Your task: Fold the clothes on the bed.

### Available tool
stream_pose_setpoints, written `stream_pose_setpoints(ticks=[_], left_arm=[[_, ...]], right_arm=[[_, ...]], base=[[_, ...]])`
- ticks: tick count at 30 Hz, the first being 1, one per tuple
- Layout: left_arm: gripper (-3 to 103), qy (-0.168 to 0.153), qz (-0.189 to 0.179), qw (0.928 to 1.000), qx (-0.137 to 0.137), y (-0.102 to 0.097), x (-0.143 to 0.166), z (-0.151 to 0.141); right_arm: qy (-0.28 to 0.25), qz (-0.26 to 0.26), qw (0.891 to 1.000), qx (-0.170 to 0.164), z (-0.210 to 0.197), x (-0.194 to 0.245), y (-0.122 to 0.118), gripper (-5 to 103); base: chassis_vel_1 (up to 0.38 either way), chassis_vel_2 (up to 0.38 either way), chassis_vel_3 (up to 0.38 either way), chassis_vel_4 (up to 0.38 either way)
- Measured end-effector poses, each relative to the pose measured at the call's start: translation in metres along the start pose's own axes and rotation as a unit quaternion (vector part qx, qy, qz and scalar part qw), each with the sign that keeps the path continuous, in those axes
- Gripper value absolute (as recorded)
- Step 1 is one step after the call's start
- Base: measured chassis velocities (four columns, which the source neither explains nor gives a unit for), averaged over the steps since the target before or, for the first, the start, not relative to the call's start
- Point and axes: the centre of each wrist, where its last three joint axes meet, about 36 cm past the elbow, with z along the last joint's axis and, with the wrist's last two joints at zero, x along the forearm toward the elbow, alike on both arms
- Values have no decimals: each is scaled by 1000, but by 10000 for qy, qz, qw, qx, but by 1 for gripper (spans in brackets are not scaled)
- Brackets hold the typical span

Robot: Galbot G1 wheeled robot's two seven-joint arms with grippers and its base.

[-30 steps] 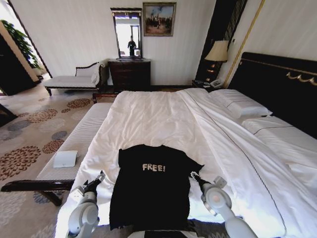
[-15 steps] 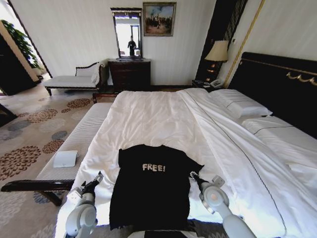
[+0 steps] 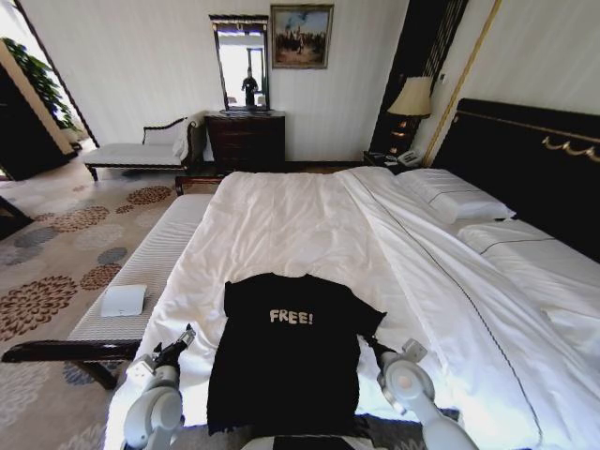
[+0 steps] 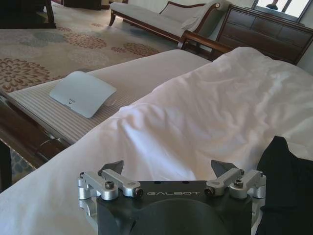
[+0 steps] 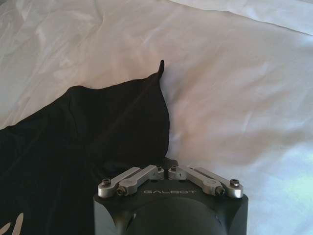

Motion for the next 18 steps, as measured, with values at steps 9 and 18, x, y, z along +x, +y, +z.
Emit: stream_pose_setpoints(ticks=[9,18], left_arm=[[100,1,-44,10000,7,2,3,4],[100,-3,-37,10000,32,1,5,4]], right_arm=[[27,3,10000,61,9,15,-3,0],[-105,117,9998,78,3,11,-6,13]], base=[[0,0,0,0],[0,0,0,0]])
